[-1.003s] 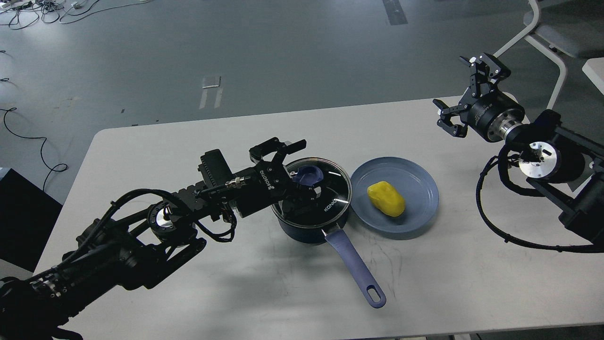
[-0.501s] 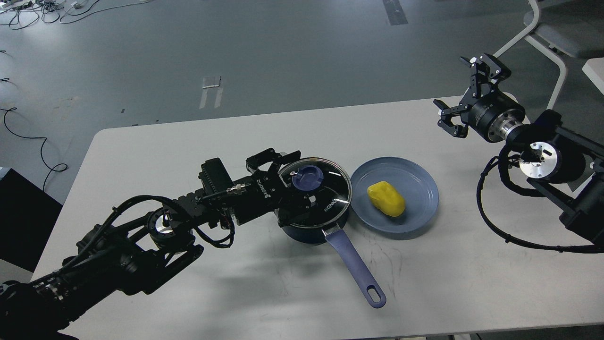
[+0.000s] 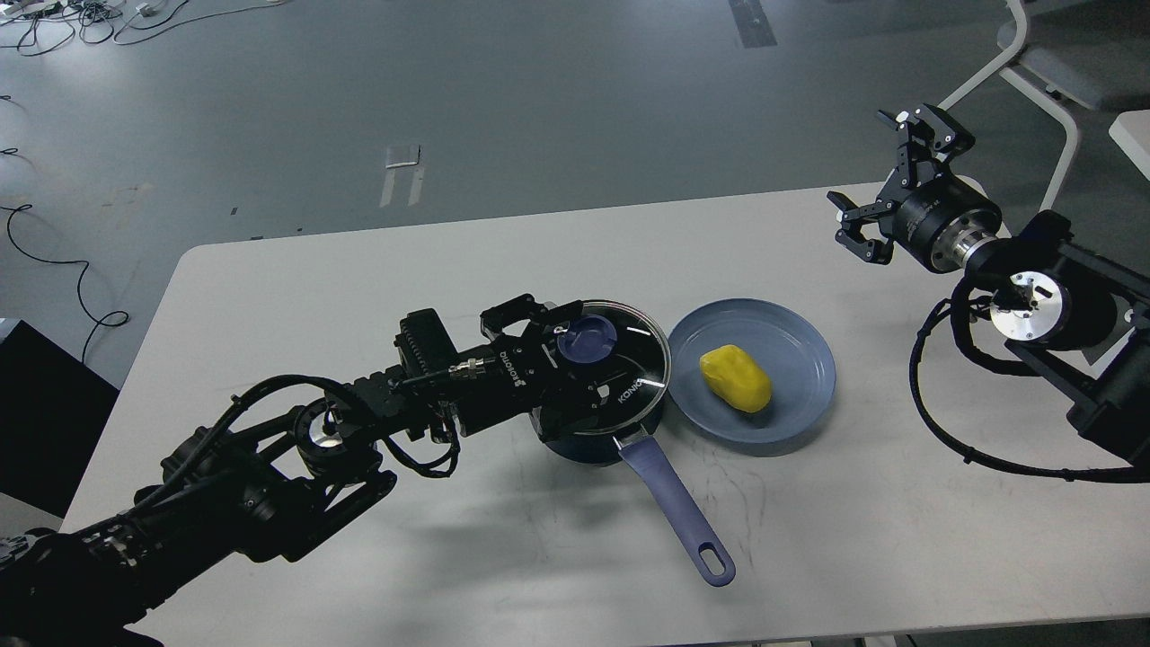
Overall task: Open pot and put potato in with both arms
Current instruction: 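Close the left gripper on the blue knob of the glass lid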
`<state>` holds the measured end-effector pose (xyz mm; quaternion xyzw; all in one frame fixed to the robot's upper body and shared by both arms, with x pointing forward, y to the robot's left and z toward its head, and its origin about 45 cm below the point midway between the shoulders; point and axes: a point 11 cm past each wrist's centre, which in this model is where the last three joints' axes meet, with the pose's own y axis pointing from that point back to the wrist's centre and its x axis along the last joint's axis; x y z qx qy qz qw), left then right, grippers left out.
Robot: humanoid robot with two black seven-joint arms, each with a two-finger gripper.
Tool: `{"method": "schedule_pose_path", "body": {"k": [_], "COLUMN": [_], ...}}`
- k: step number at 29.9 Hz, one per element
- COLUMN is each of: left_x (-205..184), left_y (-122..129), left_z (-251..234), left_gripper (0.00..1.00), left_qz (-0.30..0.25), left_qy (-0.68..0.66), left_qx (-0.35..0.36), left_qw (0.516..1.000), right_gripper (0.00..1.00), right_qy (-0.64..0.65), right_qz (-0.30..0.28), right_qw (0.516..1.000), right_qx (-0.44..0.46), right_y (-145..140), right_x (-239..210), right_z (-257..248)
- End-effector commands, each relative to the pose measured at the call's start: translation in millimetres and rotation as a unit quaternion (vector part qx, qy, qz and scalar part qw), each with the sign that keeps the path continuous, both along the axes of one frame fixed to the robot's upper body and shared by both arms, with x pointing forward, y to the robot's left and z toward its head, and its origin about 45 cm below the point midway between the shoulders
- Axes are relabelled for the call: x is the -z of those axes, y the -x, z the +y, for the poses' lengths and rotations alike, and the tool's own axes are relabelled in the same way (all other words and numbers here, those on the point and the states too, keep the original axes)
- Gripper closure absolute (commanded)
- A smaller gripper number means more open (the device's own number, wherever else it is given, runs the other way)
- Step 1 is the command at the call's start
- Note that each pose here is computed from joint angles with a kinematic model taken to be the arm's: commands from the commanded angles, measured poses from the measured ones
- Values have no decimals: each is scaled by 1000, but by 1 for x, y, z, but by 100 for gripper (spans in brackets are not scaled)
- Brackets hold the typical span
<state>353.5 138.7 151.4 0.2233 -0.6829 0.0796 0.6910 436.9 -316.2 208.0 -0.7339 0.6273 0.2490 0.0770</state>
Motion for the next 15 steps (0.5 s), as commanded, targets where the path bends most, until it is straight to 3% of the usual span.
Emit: {"method": "schedule_pose_path", "body": {"k": [1, 15], "left_x": [1, 7], "left_y": [0, -12], "left_z": [0, 11], "left_gripper": [2, 2], "left_qz": [0, 14], "left_qy": [0, 0], "left_qx": [0, -35], "left_qw": [1000, 999], "right_gripper": [0, 0], "right_qy": [2, 4], "right_qz": [0, 1], "right_qw": [1000, 1000], "right_qx": [2, 1], "right_y": [0, 1], "right_x": [0, 1], "right_z": [-3, -4]}}
